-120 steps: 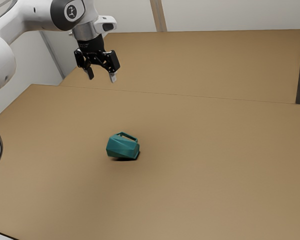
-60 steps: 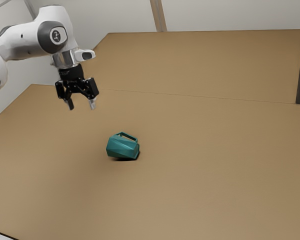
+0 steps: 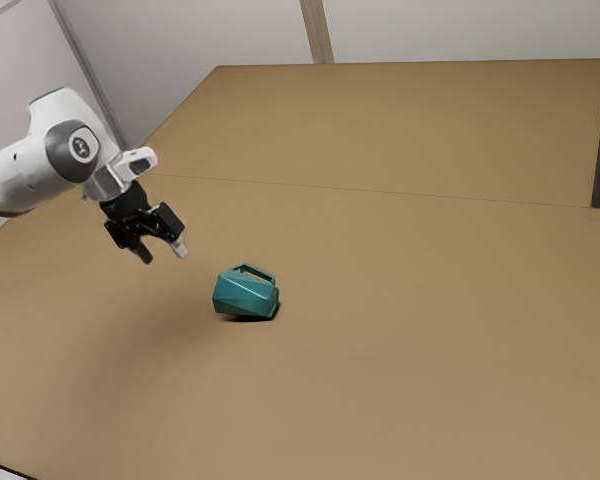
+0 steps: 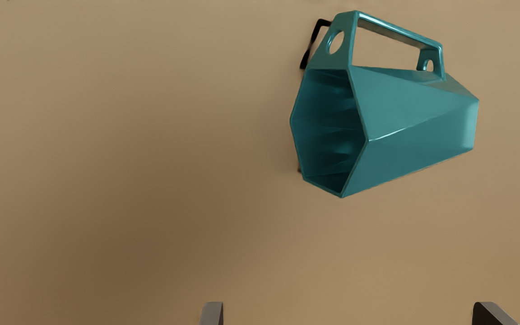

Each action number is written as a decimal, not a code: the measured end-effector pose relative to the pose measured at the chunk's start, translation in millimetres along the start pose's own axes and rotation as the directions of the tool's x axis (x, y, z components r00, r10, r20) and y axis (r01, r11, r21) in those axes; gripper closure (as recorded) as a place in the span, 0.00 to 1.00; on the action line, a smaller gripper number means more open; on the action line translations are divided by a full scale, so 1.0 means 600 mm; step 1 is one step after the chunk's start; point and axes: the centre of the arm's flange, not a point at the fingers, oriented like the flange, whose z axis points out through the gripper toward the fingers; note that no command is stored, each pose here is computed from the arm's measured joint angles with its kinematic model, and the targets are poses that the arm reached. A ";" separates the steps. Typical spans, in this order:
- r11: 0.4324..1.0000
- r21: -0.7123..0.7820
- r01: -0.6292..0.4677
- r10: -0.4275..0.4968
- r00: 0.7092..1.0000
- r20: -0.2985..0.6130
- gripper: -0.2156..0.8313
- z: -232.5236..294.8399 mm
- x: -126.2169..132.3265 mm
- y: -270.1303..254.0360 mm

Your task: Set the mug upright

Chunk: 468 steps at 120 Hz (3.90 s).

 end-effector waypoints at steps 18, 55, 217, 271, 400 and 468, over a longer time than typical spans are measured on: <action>0.988 -0.150 0.026 -0.040 0.995 -0.092 0.21 0.023 -0.003 -0.047; 0.930 -0.368 -0.014 -0.045 0.987 -0.152 0.21 0.128 0.024 -0.077; 0.834 -0.500 -0.234 0.094 0.953 -0.289 0.70 0.248 0.054 -0.042; 0.834 -0.468 -0.292 0.141 0.933 -0.332 0.91 0.218 0.058 -0.021; 0.801 0.292 -0.522 0.498 0.853 0.158 0.96 0.125 0.034 0.212; 0.787 0.411 -0.460 0.473 0.878 0.076 0.96 0.209 -0.031 0.214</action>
